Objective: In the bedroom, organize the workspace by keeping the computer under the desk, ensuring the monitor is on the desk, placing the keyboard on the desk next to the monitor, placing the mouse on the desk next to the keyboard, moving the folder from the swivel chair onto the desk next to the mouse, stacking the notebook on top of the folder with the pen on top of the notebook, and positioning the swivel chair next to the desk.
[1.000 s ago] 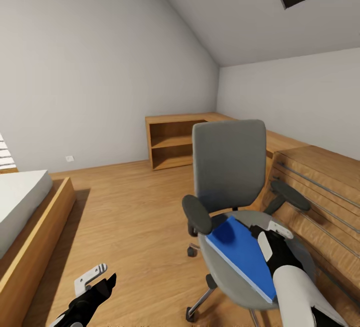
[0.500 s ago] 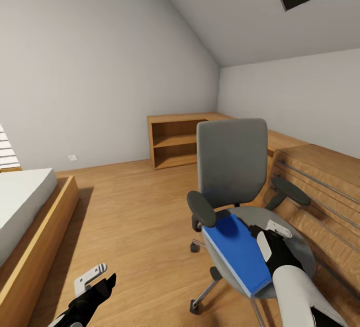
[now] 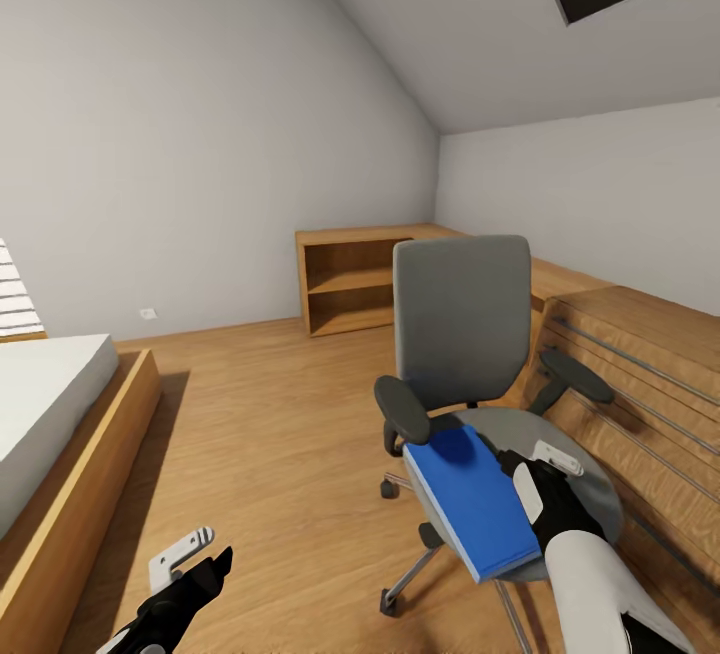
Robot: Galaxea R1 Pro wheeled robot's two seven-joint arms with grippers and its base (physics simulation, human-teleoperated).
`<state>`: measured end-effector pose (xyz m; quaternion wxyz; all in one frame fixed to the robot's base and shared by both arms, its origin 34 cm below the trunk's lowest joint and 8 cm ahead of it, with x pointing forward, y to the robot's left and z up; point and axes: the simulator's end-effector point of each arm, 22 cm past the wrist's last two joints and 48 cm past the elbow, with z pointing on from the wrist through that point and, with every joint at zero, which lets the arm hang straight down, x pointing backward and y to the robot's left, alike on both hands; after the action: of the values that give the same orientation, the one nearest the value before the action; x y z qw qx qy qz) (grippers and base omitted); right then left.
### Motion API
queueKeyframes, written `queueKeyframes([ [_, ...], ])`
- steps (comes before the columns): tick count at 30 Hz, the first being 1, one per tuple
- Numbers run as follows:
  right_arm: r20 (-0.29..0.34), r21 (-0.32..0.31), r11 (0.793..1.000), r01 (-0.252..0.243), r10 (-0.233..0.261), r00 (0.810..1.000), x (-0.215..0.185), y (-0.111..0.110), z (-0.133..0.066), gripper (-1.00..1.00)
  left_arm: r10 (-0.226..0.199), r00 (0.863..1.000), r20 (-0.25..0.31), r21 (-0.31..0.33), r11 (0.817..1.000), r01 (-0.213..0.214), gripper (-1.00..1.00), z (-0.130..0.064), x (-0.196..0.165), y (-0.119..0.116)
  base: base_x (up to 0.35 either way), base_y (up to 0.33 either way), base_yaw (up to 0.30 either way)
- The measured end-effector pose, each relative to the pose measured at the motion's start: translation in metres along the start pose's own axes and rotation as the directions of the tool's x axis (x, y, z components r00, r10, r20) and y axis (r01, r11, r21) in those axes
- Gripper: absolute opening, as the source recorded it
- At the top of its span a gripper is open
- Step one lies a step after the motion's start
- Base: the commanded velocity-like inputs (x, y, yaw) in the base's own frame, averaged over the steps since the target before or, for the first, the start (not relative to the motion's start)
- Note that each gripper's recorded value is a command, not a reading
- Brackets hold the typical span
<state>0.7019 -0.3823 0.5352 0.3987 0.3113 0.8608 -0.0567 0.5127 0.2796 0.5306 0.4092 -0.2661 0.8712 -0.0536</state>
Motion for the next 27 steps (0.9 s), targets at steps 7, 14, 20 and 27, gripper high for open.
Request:
queueKeyframes([
  [7, 0.004, -0.007, 1.000, -0.006, 0.006, 1.000, 0.001, 0.001, 0.000, 1.00, 0.000, 1.000, 0.000, 0.000, 1.000, 0.000, 1.00, 0.000, 0.000, 0.000, -0.004, 0.000, 0.000],
  [14, 0.063, -0.012, 1.000, -0.023, 0.024, 0.998, -0.018, 0.001, -0.002, 1.00, 0.000, 1.000, 0.001, 0.000, 1.000, 0.000, 1.00, 0.000, 0.000, 0.000, 0.060, 0.000, 0.000],
  [20, 0.118, -0.016, 0.999, -0.039, 0.041, 0.992, -0.034, 0.001, -0.004, 1.00, 0.000, 1.000, 0.002, 0.001, 1.000, 0.000, 1.00, 0.000, -0.001, 0.000, 0.267, 0.000, 0.000],
  [27, 0.136, -0.017, 0.999, -0.045, 0.047, 0.990, -0.038, 0.001, -0.005, 1.00, 0.000, 1.000, 0.001, 0.000, 1.000, 0.000, 1.00, 0.000, 0.000, 0.000, 0.192, 0.000, 0.000],
])
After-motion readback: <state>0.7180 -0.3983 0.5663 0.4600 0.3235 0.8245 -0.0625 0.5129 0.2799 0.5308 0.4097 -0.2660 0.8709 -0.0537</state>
